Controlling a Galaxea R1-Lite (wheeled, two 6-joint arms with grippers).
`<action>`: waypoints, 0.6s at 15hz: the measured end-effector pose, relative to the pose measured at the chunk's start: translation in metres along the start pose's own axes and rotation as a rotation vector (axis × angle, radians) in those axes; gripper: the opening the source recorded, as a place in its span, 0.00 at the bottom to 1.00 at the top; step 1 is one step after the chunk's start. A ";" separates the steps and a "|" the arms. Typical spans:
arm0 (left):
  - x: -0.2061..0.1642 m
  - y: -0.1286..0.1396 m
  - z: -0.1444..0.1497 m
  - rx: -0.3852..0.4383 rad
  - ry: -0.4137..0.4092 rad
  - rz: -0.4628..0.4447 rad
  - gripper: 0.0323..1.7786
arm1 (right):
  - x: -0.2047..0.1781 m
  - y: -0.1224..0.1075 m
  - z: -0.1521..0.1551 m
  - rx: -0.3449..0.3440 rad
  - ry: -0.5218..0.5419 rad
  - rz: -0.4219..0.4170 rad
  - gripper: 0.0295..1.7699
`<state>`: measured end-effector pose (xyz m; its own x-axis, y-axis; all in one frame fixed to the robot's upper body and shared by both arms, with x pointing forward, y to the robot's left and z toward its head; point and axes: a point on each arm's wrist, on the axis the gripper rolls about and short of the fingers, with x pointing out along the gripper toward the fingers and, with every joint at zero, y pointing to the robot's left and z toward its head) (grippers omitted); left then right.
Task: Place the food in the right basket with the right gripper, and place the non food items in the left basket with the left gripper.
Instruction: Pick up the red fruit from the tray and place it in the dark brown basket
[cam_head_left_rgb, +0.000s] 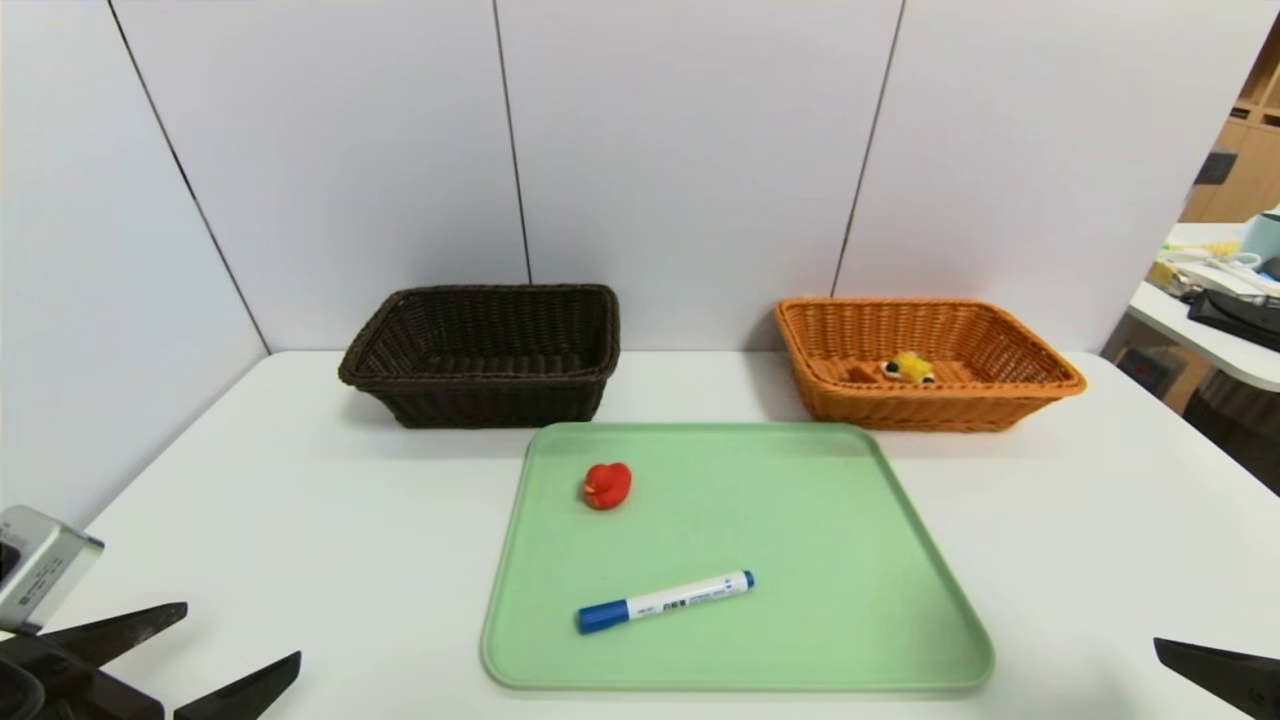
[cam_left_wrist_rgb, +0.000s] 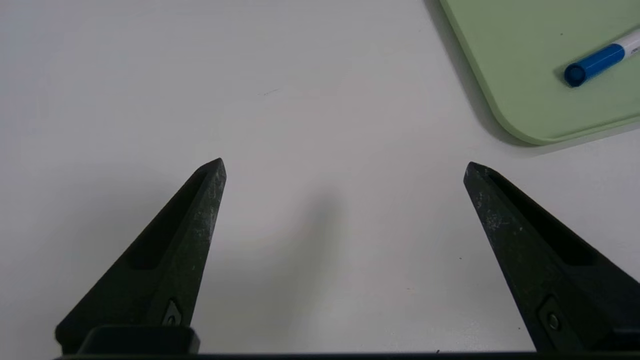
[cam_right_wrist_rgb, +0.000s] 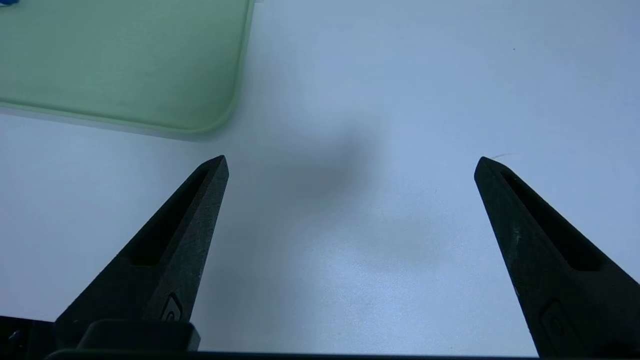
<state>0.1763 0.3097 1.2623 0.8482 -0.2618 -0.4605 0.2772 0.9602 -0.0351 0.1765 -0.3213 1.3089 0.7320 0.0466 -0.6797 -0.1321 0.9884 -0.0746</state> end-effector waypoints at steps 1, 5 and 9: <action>0.003 -0.002 0.006 0.014 0.000 -0.021 0.95 | 0.000 0.000 -0.001 -0.001 0.003 0.002 0.96; 0.016 -0.015 0.033 0.088 0.002 -0.106 0.95 | 0.002 0.000 -0.005 -0.003 0.013 0.005 0.96; 0.037 -0.032 0.056 0.150 0.022 -0.190 0.95 | 0.006 0.002 -0.009 -0.012 0.031 0.013 0.96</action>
<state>0.2237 0.2635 1.2964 0.7650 -0.4322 -0.4774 0.4961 0.8682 0.0089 0.1746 -0.3206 1.2984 0.7091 0.0543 -0.7030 -0.1490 0.9860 -0.0741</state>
